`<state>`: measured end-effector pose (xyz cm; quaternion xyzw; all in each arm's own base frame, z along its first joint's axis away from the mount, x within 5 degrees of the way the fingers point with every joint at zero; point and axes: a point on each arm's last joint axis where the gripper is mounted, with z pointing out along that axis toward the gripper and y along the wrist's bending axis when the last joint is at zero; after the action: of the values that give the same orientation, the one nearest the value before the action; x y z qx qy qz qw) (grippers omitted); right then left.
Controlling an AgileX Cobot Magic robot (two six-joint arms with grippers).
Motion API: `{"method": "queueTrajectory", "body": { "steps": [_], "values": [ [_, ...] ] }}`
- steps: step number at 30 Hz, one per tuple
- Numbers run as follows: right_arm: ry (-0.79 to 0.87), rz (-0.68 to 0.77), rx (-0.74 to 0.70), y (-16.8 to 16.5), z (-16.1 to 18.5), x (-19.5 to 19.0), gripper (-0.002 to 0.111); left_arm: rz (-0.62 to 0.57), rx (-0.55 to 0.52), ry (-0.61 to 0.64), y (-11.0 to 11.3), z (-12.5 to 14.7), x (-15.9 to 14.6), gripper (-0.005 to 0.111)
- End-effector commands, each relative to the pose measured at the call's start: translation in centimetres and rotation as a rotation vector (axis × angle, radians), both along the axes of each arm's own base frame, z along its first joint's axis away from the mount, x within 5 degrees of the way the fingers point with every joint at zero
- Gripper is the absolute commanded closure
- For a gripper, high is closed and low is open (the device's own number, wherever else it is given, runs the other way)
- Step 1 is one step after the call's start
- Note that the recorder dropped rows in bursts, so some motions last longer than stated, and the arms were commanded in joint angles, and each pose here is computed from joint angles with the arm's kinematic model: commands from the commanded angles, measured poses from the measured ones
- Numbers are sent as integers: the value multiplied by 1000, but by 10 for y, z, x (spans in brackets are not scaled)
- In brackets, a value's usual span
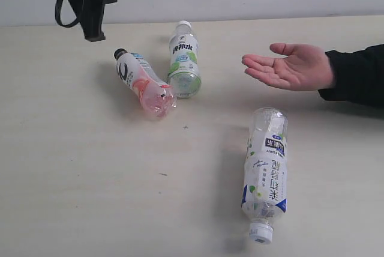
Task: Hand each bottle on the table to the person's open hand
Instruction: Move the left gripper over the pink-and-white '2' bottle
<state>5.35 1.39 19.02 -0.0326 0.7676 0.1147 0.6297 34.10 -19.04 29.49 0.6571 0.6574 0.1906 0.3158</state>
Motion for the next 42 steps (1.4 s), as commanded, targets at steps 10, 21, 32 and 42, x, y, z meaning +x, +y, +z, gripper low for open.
{"method": "queueTrajectory", "body": {
  "steps": [10, 21, 32, 42],
  "values": [
    [-6, -6, 3, 0, -1, 0, 108, -538, 80, 472, 7, -6, 9, 107],
    [-6, -6, 3, 0, -1, 0, 108, -536, 185, 444, 4, -45, 35, 107],
    [-6, -6, 3, 0, -1, 0, 108, -533, 210, 385, 4, -50, 44, 98],
    [-6, -6, 3, 0, -1, 0, 108, -644, 266, 353, 2, -55, 46, 34]
  ]
}}
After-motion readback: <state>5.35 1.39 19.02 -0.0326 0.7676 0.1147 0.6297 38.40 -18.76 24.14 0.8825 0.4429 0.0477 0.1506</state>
